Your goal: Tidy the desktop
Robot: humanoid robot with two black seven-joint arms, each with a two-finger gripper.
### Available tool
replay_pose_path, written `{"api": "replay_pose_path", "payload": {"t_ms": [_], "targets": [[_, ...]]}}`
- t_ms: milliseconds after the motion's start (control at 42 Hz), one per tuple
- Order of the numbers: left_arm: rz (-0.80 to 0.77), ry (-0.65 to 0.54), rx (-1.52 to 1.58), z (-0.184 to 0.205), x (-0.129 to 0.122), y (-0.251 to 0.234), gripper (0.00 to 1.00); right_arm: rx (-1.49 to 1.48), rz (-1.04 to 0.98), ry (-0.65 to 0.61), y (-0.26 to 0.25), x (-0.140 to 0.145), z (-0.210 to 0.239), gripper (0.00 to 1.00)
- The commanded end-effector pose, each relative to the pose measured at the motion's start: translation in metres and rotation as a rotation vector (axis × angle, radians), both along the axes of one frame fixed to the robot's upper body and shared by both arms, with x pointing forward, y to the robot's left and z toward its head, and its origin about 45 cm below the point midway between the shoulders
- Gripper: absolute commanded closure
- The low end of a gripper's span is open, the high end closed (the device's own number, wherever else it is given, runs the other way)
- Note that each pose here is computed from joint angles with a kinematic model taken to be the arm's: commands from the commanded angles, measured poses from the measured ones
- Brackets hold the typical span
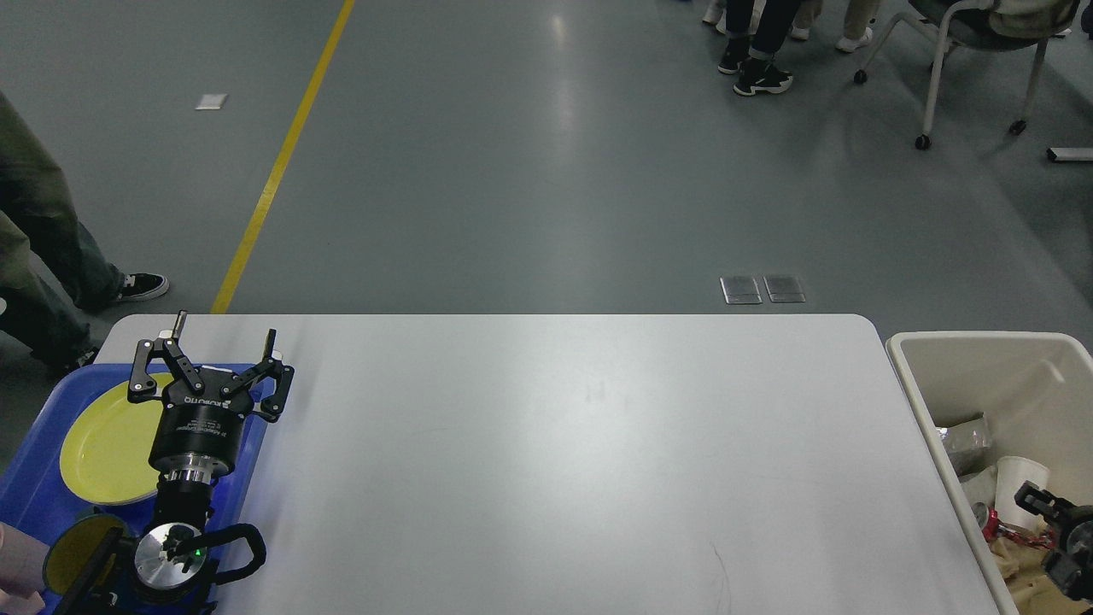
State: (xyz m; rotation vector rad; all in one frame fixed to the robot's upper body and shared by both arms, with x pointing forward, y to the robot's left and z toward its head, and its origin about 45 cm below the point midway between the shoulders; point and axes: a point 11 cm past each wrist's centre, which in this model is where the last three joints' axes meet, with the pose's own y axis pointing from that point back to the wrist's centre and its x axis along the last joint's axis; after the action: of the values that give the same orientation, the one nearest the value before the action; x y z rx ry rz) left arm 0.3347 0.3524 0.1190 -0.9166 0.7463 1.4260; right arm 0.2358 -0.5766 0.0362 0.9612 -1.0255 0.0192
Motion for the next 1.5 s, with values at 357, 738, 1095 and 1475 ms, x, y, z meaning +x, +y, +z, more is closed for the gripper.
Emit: {"api": "replay_pose_path", "payload": {"t_ms": [357, 738, 1095, 1475], "targets": [[-0.002, 0.001, 0.001, 0.000, 0.000, 0.000, 0.04, 0.490, 0.022, -0.426, 0.021, 0.151, 0.156, 0.00], [0.000, 0.001, 0.001, 0.000, 0.000, 0.001, 0.04, 1.257, -0.158, -1.022, 0.105, 0.216, 0.225, 0.00], [0.000, -0.001, -0.001, 0.000, 0.000, 0.000, 0.04, 1.697, -0.422, -1.182, 0.154, 0.190, 0.167, 0.00], [0.000, -0.002, 0.001, 0.000, 0.000, 0.001, 0.04, 1.518, -0.402, -1.327, 0.189, 0.135, 0.075, 0.00]]}}
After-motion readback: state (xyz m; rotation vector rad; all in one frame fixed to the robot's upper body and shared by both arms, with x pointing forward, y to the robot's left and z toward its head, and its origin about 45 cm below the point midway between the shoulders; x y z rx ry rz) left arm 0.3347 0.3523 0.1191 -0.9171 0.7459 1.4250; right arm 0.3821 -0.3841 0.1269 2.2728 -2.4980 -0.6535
